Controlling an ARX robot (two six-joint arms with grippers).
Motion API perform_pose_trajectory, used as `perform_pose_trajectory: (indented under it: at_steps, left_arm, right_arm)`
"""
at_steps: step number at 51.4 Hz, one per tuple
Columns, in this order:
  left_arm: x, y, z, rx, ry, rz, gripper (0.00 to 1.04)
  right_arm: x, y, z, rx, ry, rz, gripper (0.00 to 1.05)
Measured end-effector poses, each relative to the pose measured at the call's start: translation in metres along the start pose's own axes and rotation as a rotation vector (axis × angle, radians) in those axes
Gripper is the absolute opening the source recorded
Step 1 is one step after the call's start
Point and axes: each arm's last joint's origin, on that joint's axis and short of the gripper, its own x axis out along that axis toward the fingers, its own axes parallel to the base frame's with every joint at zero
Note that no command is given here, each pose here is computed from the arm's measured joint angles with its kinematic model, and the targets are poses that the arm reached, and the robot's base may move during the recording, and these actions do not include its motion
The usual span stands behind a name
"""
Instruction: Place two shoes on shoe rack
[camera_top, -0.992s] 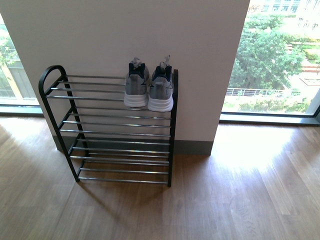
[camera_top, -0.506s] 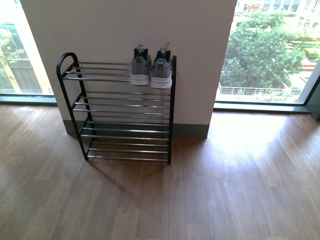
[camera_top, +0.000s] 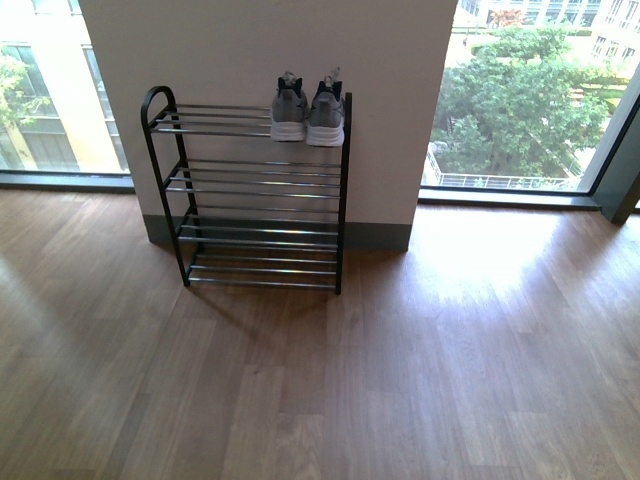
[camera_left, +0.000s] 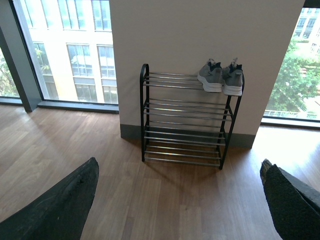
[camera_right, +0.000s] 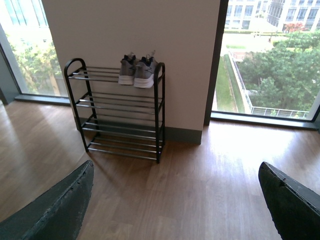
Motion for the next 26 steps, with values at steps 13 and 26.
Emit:
perform_pose_trajectory:
  at_steps: [13, 26]
  left_arm:
    - [0.0000, 0.0000, 0.0000, 0.000, 0.000, -0.001, 0.95]
    - [0.0000, 0.0000, 0.0000, 0.000, 0.000, -0.001, 0.95]
  right_arm:
    - [0.0000, -0.0001, 0.0000, 0.000, 0.000, -0.003, 0.95]
    - [0.0000, 0.0000, 0.0000, 0.000, 0.000, -0.001, 0.95]
